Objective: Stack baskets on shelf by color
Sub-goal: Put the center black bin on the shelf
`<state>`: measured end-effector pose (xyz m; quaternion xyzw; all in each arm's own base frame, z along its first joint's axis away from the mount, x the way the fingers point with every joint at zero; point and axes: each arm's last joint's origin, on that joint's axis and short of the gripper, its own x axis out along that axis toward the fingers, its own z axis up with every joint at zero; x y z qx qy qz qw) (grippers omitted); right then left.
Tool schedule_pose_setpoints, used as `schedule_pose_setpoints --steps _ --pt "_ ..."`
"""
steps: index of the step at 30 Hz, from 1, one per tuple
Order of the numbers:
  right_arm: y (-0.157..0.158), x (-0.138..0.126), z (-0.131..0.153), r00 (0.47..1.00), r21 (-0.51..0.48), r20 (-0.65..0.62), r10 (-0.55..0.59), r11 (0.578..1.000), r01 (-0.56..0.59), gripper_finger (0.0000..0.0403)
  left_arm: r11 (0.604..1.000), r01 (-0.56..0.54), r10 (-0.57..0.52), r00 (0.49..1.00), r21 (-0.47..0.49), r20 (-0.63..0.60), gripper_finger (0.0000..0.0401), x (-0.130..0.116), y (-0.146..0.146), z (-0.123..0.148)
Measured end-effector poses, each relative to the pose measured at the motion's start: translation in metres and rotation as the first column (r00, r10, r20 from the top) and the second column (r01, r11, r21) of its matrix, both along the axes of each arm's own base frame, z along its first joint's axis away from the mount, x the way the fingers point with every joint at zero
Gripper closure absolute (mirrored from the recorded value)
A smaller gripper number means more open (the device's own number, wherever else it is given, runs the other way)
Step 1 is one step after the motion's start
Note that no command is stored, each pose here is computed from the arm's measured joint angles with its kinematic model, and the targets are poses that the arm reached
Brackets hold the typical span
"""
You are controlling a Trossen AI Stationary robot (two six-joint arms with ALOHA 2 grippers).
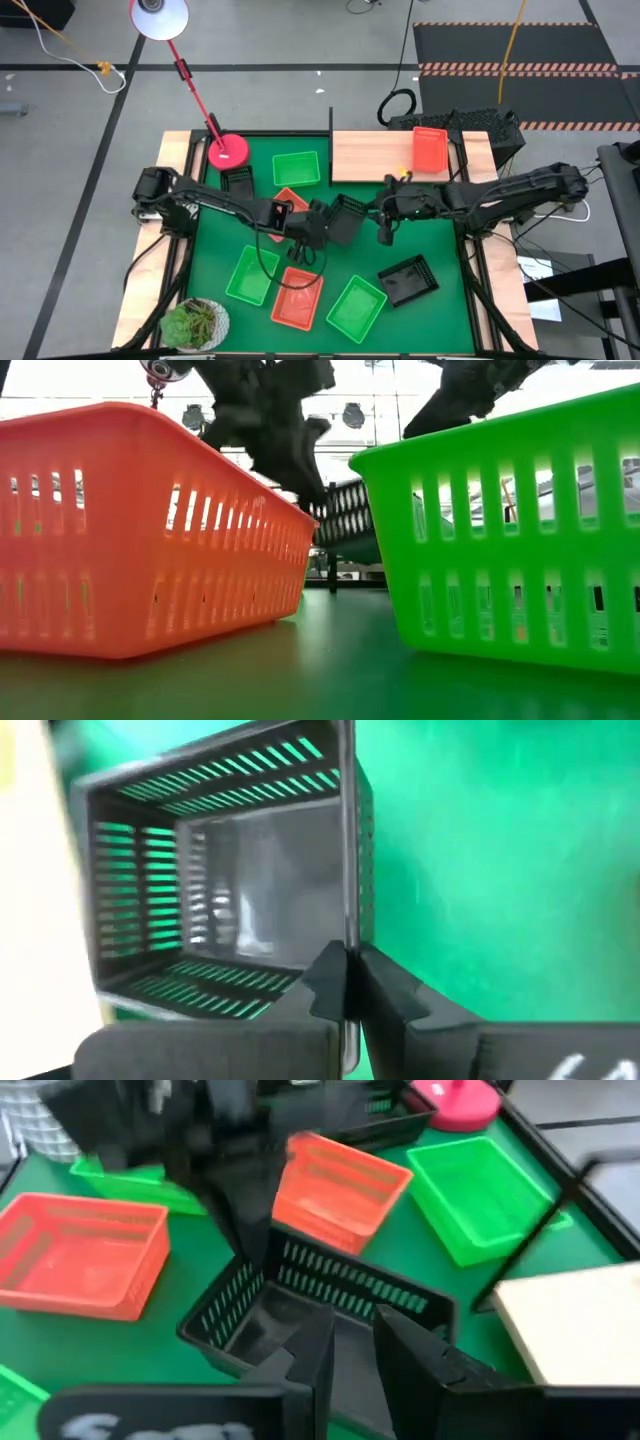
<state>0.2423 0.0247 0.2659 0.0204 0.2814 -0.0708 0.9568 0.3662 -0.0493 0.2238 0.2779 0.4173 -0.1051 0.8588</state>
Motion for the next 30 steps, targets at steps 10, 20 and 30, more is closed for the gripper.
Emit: schedule_pose_setpoints --steps 10,20,30 --pt "0.038 0.053 0.03 0.994 -0.156 -0.108 -0.016 0.988 -0.001 0.0317 0.999 0.02 -0.023 0.997 0.041 0.076 0.0392 0.016 0.012 0.061" --pt "0.045 0.056 0.031 0.979 -0.177 -0.196 -0.053 0.984 0.018 0.0229 0.998 -0.046 0.041 0.992 0.04 0.119 0.0392 0.02 0.021 0.069" --pt "0.036 0.054 0.025 0.966 -0.226 -0.235 -0.111 0.972 0.057 0.0274 0.998 -0.041 0.035 0.991 0.046 0.13 0.0382 0.02 0.016 0.07"
